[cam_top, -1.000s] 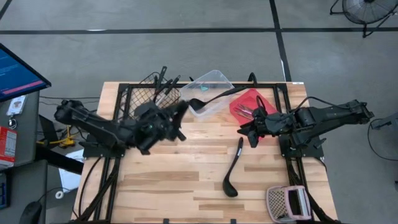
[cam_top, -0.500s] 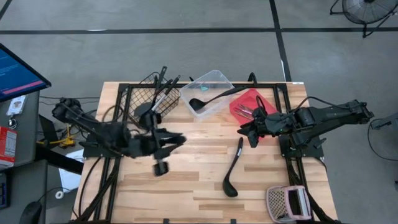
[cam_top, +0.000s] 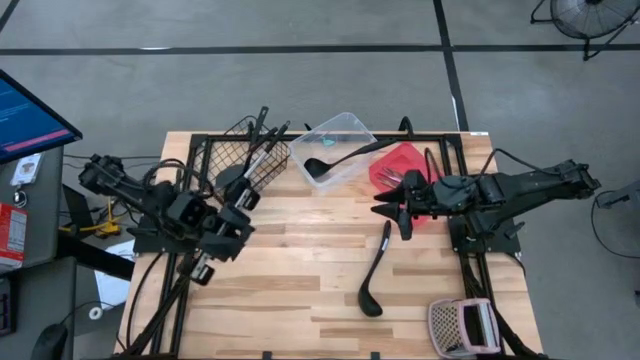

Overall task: Pick & Place Kitchen Items
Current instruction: Put the slotted spoon into the transparent bin

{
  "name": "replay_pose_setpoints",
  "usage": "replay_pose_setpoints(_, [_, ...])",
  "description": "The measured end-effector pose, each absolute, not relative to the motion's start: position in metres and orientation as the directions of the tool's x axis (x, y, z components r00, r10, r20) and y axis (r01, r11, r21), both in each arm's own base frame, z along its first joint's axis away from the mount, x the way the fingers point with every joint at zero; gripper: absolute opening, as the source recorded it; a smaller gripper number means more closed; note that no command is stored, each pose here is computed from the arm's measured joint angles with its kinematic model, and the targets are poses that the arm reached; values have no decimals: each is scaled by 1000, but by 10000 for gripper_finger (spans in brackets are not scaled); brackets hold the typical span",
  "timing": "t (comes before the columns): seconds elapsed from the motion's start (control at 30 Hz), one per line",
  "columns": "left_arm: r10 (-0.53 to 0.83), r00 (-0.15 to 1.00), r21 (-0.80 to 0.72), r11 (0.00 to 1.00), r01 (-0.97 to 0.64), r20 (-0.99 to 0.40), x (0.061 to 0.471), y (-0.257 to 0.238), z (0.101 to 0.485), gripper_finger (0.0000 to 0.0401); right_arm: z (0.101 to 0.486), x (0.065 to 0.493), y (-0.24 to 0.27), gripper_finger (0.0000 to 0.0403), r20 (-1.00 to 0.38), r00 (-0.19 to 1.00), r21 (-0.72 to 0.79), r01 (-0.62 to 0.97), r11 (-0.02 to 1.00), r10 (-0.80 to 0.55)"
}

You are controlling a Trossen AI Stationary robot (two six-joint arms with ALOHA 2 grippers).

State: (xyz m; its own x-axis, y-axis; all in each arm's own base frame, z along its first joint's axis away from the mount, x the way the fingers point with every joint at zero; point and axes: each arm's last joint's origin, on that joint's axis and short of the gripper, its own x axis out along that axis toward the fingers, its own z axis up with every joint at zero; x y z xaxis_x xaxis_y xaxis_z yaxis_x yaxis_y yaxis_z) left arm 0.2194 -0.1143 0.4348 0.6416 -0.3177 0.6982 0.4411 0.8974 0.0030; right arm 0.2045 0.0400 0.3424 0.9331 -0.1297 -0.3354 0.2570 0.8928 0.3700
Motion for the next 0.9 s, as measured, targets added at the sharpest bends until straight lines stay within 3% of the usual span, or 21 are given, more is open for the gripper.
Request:
replay_pose_setpoints(0.2, [-403, 454, 130, 844, 521, 794, 206, -112, 445, 64, 338, 217, 44, 190, -338, 935, 335, 229, 914, -110])
replay_pose_setpoints(0.4, [-425, 393, 173, 827, 535, 815, 201, -112, 448, 64, 327, 226, 47, 192, -395, 916, 326, 206, 923, -65])
replay_pose_setpoints(0.77, [-193, 627, -43, 939, 341, 755, 223, -90, 441, 64, 327, 227, 48, 192, -390, 920, 349, 178, 920, -30])
replay_pose_setpoints(0.9, [-113, 680, -49, 975, 215, 724, 234, -69, 438, 64, 331, 224, 48, 193, -375, 927, 355, 173, 919, -29])
